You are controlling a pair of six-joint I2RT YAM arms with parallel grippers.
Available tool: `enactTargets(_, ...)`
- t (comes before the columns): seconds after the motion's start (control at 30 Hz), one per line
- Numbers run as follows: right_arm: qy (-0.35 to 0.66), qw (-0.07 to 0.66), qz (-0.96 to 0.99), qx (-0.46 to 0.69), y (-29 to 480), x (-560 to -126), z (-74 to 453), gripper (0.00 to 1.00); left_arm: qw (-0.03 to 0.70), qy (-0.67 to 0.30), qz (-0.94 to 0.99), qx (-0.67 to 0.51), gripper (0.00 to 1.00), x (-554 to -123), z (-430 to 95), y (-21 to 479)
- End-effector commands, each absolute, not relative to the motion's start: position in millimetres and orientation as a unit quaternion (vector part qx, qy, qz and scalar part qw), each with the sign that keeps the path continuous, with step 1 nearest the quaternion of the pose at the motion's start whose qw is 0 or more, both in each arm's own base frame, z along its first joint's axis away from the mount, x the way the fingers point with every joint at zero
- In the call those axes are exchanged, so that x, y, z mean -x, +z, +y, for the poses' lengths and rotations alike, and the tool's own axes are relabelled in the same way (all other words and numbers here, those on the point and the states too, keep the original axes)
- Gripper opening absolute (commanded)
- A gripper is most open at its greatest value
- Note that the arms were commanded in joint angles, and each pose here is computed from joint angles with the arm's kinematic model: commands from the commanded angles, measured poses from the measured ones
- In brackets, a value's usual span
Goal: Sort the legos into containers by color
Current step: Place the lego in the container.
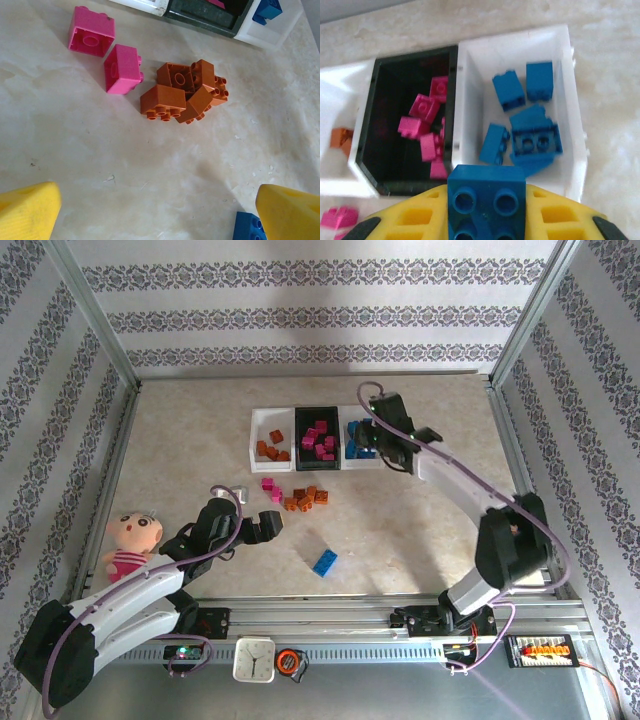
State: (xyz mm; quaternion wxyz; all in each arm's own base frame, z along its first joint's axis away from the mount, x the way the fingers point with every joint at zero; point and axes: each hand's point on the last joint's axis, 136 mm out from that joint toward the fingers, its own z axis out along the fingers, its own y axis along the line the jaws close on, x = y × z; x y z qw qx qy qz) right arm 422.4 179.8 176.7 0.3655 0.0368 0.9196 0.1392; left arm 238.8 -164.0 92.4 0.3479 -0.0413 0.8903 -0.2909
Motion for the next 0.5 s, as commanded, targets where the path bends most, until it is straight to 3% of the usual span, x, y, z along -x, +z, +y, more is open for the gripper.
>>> enactTargets(0.0,0.091,0.364,0.927,-0.023,166.2,-450.8,172.8,0.25,0.367,-0.311,0.877,0.022,1.0,-244.2,-174.4,112.8)
enactTargets(0.3,0.061,0.318,0.945,-0.036,121.1,-504.9,172.9,0.3,0.356,-0.31,0.882,0.025,1.0,-239.8,-173.4,107.3)
enactTargets(0.47,0.069,0.302,0.95,-0.043,111.5,-511.3,173.3,0.54,0.354,-0.309,0.882,0.026,1.0,-239.4,-172.8,105.5)
